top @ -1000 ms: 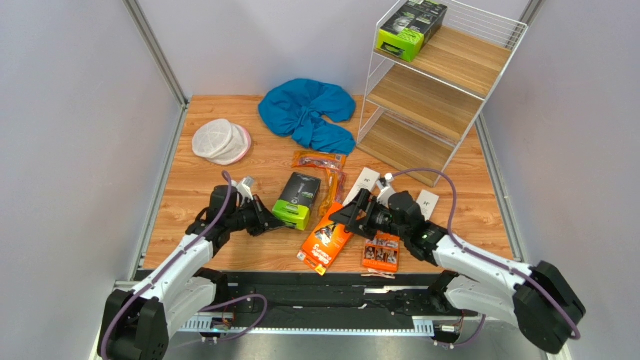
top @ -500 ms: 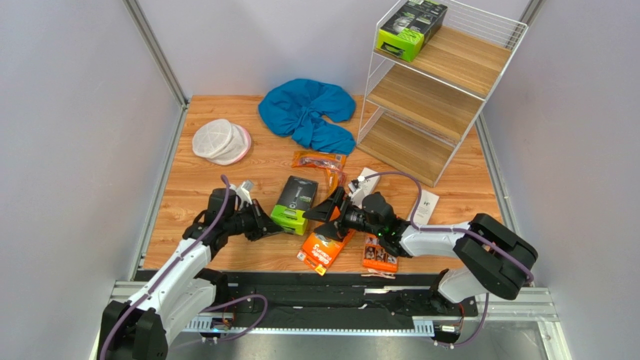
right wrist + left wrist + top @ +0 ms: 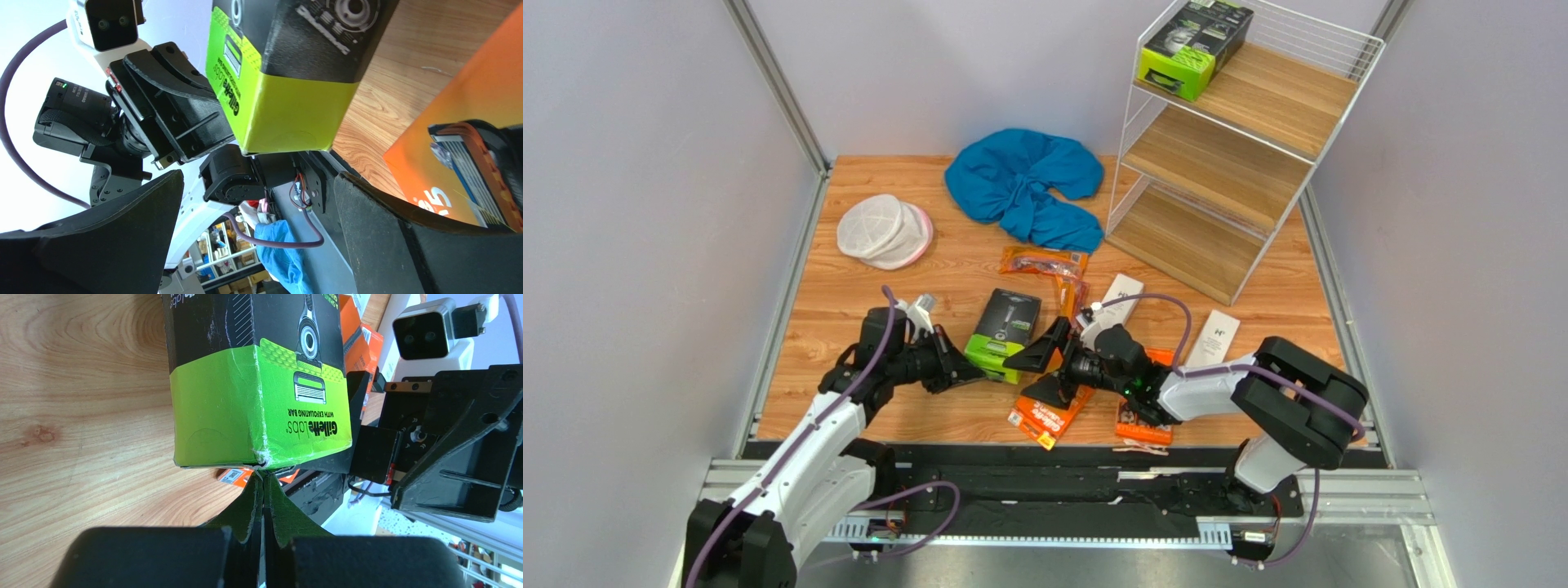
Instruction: Place and organize the shaving razors onto the shelf
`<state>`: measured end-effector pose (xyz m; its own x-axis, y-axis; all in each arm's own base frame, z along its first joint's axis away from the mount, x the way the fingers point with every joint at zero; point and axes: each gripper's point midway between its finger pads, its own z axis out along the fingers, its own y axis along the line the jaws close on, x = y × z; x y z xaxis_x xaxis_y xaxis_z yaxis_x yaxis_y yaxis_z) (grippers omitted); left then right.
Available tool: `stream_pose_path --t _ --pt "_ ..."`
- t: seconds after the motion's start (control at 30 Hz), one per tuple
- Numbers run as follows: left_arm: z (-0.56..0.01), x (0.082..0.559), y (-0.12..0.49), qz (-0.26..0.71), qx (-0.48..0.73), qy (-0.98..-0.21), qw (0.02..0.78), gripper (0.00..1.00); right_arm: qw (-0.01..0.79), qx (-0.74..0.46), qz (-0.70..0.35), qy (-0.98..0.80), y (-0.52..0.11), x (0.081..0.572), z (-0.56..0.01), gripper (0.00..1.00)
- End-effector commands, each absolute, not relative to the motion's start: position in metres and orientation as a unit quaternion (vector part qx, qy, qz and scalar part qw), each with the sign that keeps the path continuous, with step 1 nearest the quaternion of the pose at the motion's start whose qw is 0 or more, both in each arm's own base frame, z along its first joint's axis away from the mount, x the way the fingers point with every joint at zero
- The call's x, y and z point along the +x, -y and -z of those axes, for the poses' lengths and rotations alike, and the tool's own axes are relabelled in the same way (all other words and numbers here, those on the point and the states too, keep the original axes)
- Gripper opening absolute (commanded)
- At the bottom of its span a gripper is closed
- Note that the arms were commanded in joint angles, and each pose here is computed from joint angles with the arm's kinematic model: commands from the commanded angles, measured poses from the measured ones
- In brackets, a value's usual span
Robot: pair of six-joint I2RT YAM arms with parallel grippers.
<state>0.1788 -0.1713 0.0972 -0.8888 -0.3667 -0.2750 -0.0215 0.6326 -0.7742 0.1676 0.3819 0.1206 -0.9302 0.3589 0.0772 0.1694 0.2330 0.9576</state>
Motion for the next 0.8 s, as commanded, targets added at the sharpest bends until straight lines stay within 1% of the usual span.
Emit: stream_pose_path --t 0.0,0.13,0.17,0.2,0.27,0.3,0.33,0.4,0.43,0.5,0.53,0.7,0.77 --pt "-0.127 0.186 0.179 0.444 -0.079 -0.860 0.238 0.00 0.103 0.185 -0.609 -0.765 -0.382 0.176 -0.131 0.97" --pt "-0.130 0.186 0.179 0.446 -0.080 -0.859 0.237 0.00 0.105 0.192 -0.610 -0.761 -0.390 0.184 -0.122 0.97" --pt "-0.131 0.185 0.180 0.448 -0.078 -0.858 0.238 0.00 0.104 0.204 -0.632 -0.740 -0.393 0.188 -0.130 0.96" --pt "-0.133 0.186 0.180 0.449 -0.078 -0.858 0.238 0.00 0.102 0.215 -0.628 -0.741 -0.391 0.189 -0.116 0.94" --pt "-0.135 0.186 0.181 0.452 -0.078 -0.856 0.238 0.00 0.100 0.226 -0.658 -0.711 -0.394 0.194 -0.125 0.91" --pt "-0.136 0.186 0.182 0.454 -0.077 -0.855 0.238 0.00 0.094 0.235 -0.652 -0.714 -0.394 0.195 -0.110 0.90" --pt "-0.139 0.186 0.182 0.455 -0.075 -0.854 0.239 0.00 0.099 0.230 -0.676 -0.693 -0.395 0.196 -0.121 0.87" --pt "-0.140 0.185 0.182 0.455 -0.069 -0.855 0.239 0.00 0.105 0.241 -0.690 -0.674 -0.393 0.201 -0.122 0.84" --pt "-0.140 0.185 0.182 0.454 -0.069 -0.857 0.236 0.00 0.107 0.243 -0.697 -0.666 -0.392 0.202 -0.122 0.80" --pt "-0.139 0.184 0.182 0.452 -0.068 -0.858 0.234 0.00 0.105 0.248 -0.698 -0.664 -0.392 0.204 -0.120 0.79" --pt "-0.138 0.184 0.181 0.450 -0.069 -0.858 0.235 0.00 0.104 0.247 -0.700 -0.662 -0.394 0.203 -0.121 0.75" --pt "-0.138 0.184 0.181 0.450 -0.070 -0.858 0.237 0.00 0.117 0.250 -0.703 -0.655 -0.387 0.203 -0.131 0.69" --pt "-0.138 0.184 0.181 0.450 -0.070 -0.859 0.236 0.00 0.121 0.253 -0.703 -0.654 -0.384 0.203 -0.133 0.64"
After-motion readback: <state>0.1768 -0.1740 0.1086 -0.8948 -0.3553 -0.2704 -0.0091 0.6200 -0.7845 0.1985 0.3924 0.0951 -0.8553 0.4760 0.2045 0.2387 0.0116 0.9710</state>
